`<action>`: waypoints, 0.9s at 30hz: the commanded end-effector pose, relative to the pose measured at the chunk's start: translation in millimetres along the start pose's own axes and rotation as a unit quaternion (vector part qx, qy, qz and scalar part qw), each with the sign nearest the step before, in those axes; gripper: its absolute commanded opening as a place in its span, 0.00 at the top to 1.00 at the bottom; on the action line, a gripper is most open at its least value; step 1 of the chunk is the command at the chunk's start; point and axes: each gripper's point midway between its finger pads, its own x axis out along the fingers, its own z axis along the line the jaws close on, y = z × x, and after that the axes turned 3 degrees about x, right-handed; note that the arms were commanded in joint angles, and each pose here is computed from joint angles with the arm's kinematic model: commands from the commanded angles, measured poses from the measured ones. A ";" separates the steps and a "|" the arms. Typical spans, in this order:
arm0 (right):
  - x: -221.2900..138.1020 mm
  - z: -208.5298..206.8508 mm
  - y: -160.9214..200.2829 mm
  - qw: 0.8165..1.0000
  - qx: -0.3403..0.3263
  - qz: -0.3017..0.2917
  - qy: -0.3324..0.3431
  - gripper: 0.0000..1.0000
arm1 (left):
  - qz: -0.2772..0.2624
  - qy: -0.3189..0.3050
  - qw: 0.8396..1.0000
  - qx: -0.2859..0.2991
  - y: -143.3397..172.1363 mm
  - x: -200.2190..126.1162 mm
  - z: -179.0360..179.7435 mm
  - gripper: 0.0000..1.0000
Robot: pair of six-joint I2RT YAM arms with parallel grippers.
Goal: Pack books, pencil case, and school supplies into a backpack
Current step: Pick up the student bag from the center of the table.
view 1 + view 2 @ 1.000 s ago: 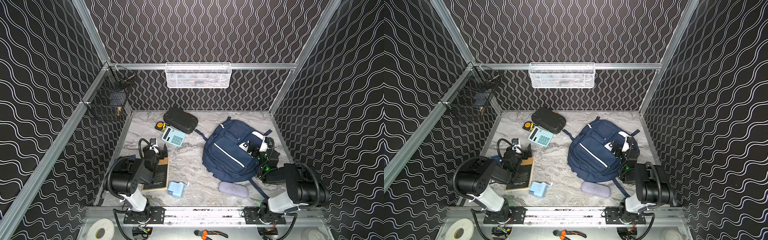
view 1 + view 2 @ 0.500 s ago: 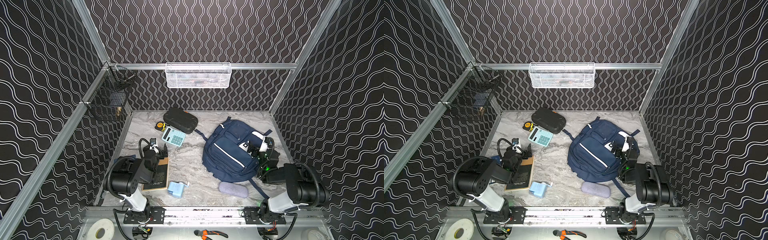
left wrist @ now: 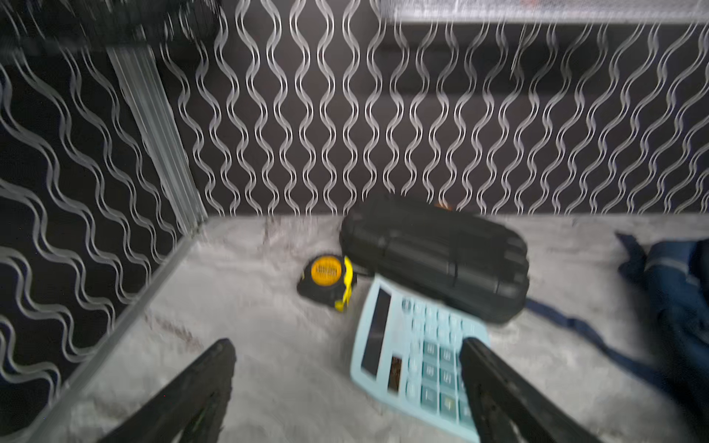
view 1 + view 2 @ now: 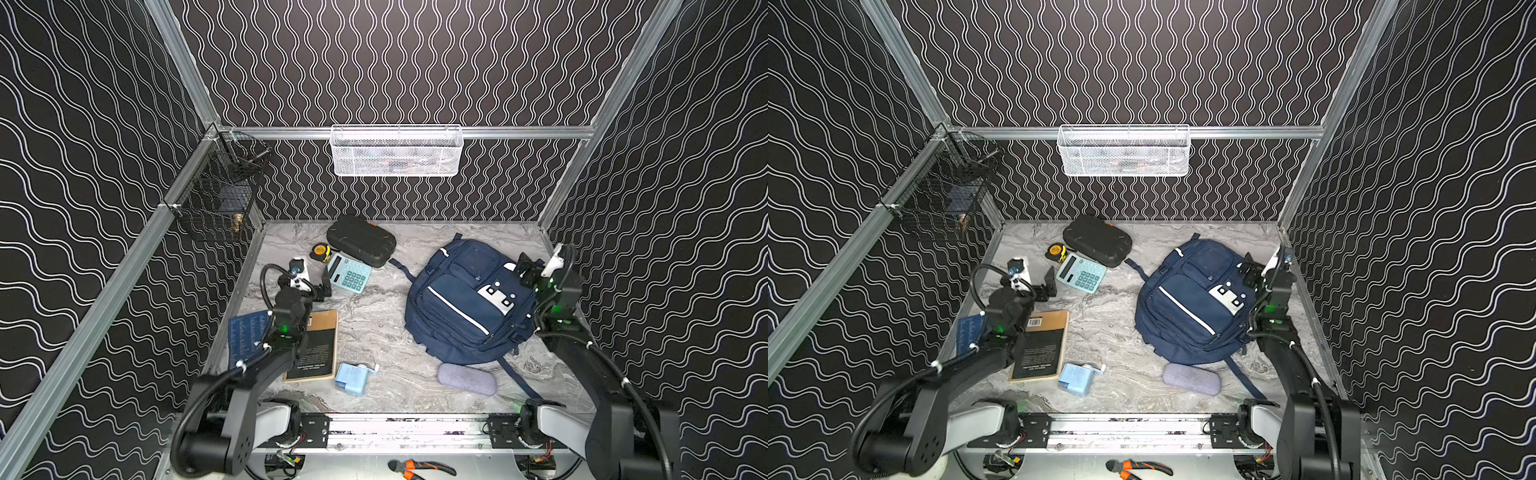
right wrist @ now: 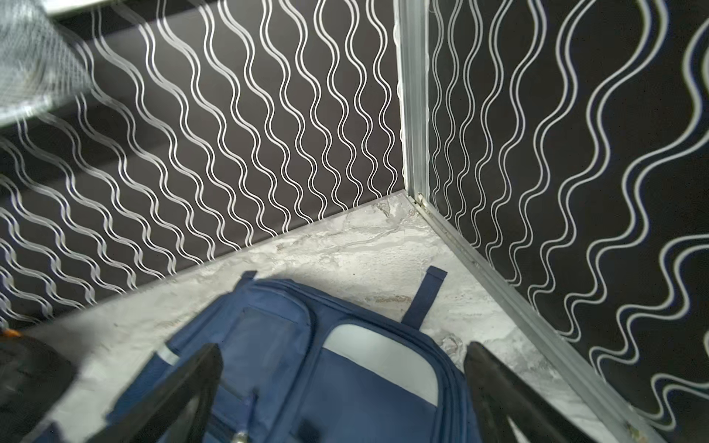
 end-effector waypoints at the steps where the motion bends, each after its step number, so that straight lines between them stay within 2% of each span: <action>1: -18.7 -6.2 43.3 0.984 0.073 0.158 0.037 0.01 | 0.063 0.054 0.997 0.000 -6.1 -3.1 -23.3 0.13; 4: -40.5 4.9 63.1 0.960 0.103 0.257 0.031 0.01 | 0.087 0.112 0.990 0.005 -33.0 -5.8 -62.8 0.19; 6: -59.9 4.0 85.3 0.936 0.131 0.322 0.046 0.01 | 0.117 0.173 0.978 -0.001 -35.9 -10.8 -94.3 0.27; 8: -81.5 4.9 109.3 0.913 0.152 0.376 0.045 0.03 | 0.137 0.220 0.966 0.012 -38.5 -18.1 -124.9 0.31; 10: -107.8 6.7 129.5 0.893 0.167 0.418 0.034 0.04 | 0.148 0.267 0.951 0.053 -37.9 -31.5 -161.3 0.32; 14: -155.1 8.1 151.5 0.868 0.179 0.463 0.022 0.09 | 0.154 0.347 0.915 0.137 -25.4 -61.4 -222.0 0.33; 18: -186.2 9.0 147.3 0.863 0.187 0.469 0.012 0.11 | 0.160 0.412 0.870 0.219 -8.0 -86.5 -274.4 0.34; 24: -214.5 5.9 126.2 0.874 0.208 0.439 0.021 0.10 | 0.134 0.514 0.791 0.303 22.5 -123.8 -350.8 0.31; 27: -217.4 1.5 117.5 0.885 0.205 0.418 0.029 0.10 | 0.117 0.538 0.765 0.334 38.9 -134.6 -379.5 0.28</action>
